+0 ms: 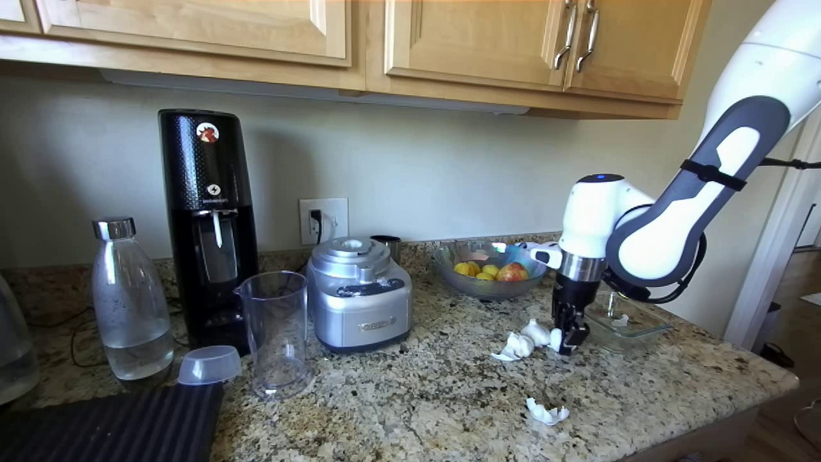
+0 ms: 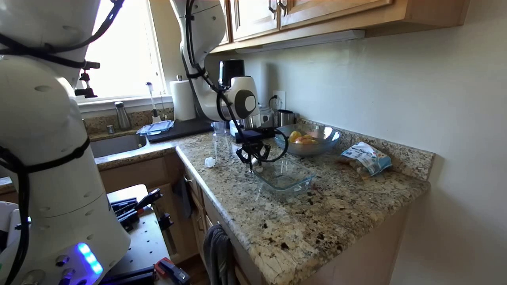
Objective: Pick up all the garlic cloves from the countertop and put them in the glass bowl.
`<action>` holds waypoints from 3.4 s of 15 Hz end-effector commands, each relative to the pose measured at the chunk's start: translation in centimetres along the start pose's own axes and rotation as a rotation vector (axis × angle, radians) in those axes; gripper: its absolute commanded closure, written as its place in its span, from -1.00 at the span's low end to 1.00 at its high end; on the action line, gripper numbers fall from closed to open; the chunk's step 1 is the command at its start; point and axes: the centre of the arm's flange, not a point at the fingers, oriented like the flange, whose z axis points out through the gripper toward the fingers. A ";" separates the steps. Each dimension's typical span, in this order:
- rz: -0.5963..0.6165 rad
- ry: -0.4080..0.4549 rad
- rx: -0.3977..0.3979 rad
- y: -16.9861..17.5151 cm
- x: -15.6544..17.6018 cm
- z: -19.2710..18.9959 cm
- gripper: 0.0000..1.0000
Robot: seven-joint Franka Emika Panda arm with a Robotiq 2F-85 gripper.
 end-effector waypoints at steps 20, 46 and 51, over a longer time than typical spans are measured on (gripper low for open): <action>0.688 0.032 -0.062 6.2 -9.4 -10.4 0.70; 0.807 0.143 -0.160 4.2 -8.3 -11.9 -1.00; 0.618 0.243 -0.091 3.4 -3.7 -14.1 -1.00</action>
